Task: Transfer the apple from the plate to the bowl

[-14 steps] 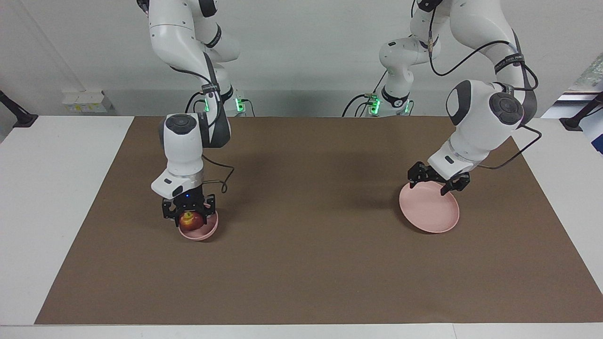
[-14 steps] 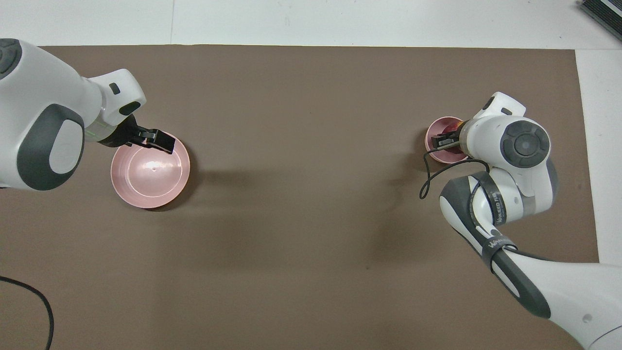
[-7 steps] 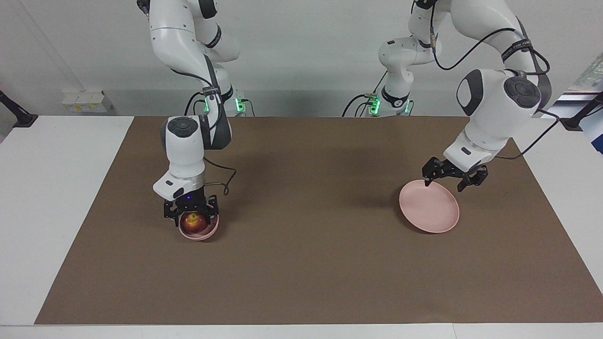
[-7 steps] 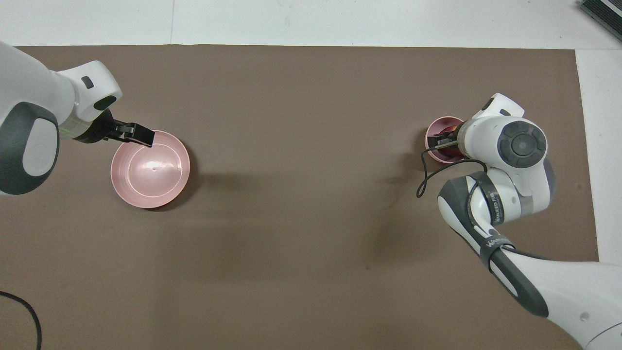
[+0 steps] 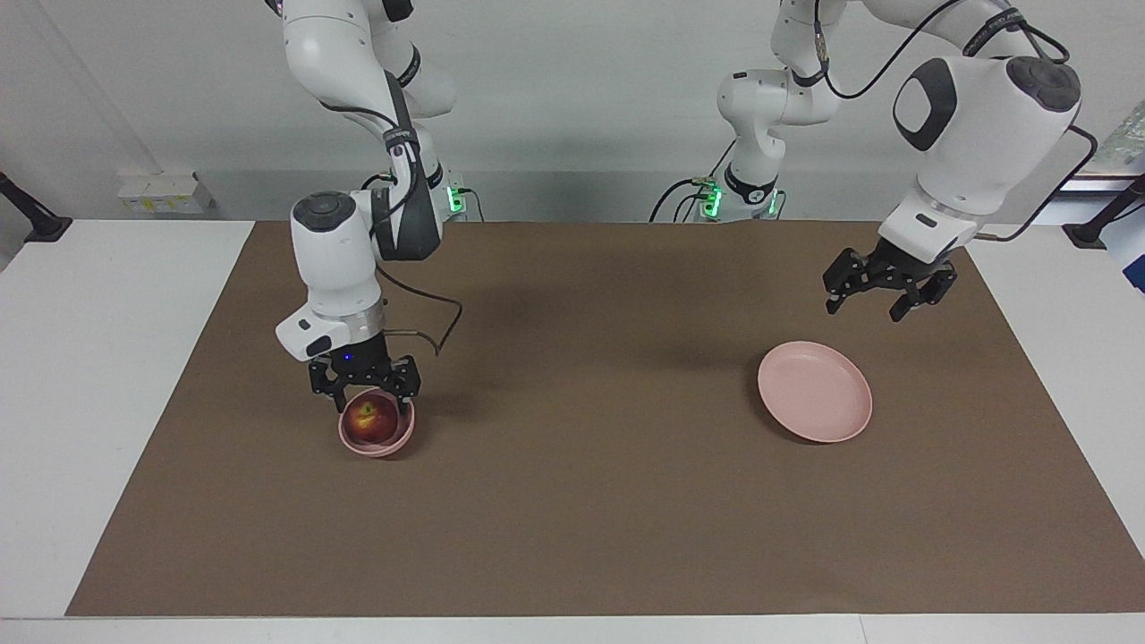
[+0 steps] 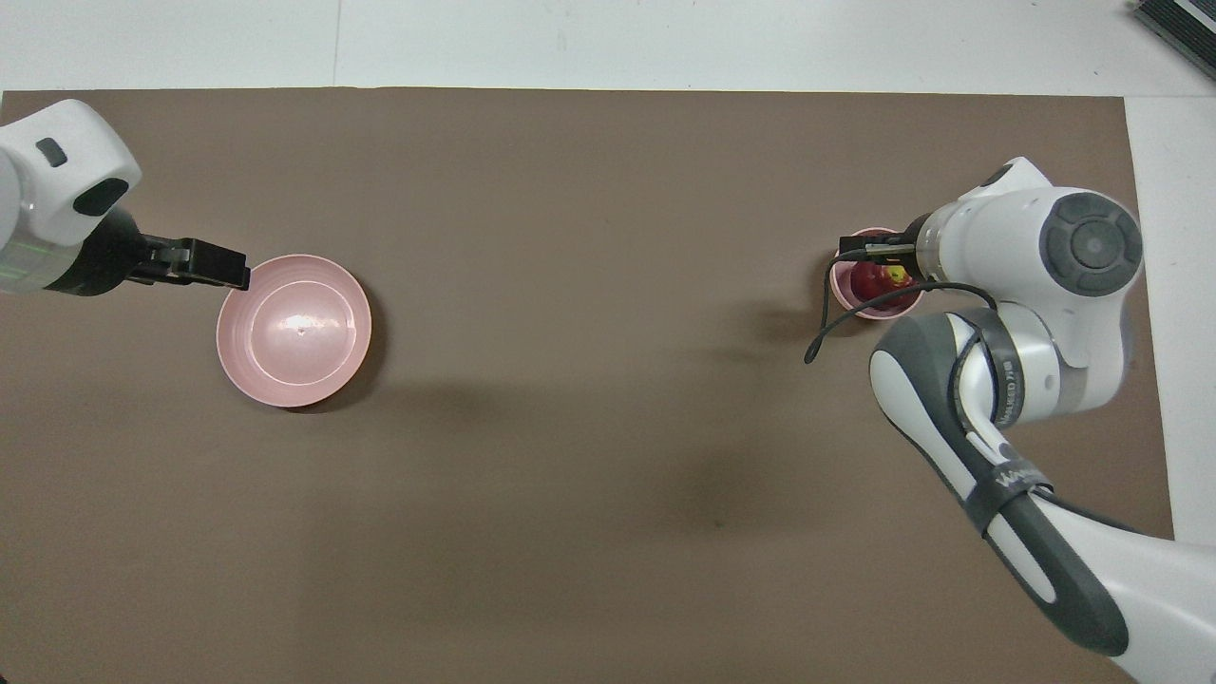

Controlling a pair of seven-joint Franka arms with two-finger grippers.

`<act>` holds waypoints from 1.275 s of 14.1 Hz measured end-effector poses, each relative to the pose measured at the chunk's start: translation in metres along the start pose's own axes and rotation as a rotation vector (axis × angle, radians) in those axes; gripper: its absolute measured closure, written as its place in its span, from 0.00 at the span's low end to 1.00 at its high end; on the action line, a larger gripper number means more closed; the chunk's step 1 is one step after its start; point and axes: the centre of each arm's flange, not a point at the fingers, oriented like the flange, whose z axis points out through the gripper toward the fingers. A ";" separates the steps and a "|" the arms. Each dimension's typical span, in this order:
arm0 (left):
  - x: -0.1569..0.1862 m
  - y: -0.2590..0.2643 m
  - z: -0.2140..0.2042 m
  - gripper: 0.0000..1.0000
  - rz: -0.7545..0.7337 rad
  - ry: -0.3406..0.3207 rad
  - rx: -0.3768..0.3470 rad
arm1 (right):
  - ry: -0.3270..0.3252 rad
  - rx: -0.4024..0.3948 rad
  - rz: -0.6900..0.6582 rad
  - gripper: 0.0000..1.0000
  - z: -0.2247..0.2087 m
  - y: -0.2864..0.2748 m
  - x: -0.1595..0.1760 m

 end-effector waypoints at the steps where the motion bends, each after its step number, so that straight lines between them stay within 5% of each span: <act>1: -0.009 0.001 -0.013 0.00 0.001 -0.015 0.009 | -0.009 0.020 0.029 0.00 -0.018 0.002 0.000; 5: -0.036 -0.002 -0.074 0.00 0.003 -0.071 0.049 | -0.081 0.032 0.091 0.00 -0.115 0.022 0.009; 9: -0.044 -0.005 -0.084 0.00 -0.004 -0.119 0.048 | -0.146 0.012 0.135 0.00 -0.212 0.052 0.015; 18: -0.048 -0.004 -0.079 0.00 -0.004 -0.162 0.046 | -0.235 -0.002 0.161 0.00 -0.306 0.073 -0.013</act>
